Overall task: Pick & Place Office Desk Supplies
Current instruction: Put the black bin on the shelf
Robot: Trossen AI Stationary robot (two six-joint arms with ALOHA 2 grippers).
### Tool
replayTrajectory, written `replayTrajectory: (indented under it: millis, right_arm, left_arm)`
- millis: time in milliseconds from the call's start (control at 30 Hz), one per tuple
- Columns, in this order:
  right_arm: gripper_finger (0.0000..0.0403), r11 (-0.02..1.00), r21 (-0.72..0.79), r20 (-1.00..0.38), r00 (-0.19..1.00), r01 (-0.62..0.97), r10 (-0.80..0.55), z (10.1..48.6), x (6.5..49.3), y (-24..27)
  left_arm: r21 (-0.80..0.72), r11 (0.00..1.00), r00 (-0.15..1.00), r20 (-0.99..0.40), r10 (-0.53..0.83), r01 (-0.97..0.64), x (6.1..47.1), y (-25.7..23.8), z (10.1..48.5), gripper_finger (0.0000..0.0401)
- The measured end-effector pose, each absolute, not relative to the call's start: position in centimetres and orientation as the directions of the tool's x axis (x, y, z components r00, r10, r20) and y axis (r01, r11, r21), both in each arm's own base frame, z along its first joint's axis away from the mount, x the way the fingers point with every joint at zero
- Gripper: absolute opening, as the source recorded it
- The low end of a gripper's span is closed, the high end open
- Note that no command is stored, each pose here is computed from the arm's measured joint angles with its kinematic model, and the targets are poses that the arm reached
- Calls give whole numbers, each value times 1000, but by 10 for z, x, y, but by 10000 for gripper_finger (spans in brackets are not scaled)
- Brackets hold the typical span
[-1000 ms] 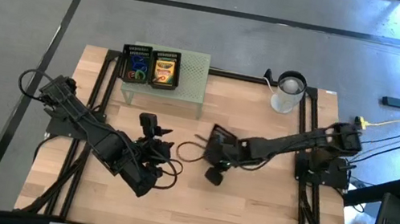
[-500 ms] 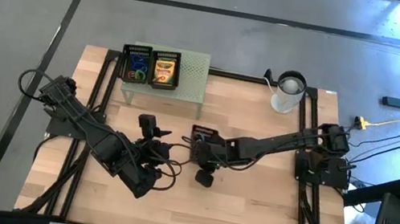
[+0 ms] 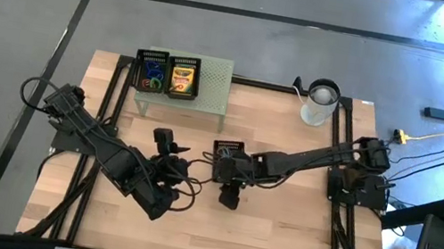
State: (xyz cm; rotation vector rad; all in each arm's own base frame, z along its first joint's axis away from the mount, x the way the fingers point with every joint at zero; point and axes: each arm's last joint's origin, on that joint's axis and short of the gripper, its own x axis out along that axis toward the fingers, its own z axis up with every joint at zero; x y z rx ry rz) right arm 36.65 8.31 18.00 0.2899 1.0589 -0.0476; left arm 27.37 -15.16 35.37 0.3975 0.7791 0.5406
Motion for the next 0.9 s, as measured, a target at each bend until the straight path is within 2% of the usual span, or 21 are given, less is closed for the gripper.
replayTrajectory:
  millis: [133, 267, 600, 767, 900]
  right_arm:
    - [211, 957, 258, -852, 499, 135, 160, 197, 360, 81]
    - [221, 976, 211, -831, 535, 45, 155, 216, 352, 79]
    - [205, 979, 62, -813, 560, -192, 162, 262, 317, 85]
    - [196, 981, -21, -805, 585, -195, 100, 280, 298, 86]
    - [194, 986, -51, -791, 610, -159, 57, 272, 278, 81]
  left_arm:
    - [493, 818, 583, -584, 564, -297, 274, -152, 353, 182]
    - [475, 827, 581, -597, 553, -300, 273, -153, 352, 182]
    - [464, 830, 580, -599, 552, -310, 273, -153, 352, 182]
    - [457, 830, 579, -599, 553, -320, 274, -152, 352, 182]
    - [456, 830, 580, -599, 553, -320, 275, -153, 351, 182]
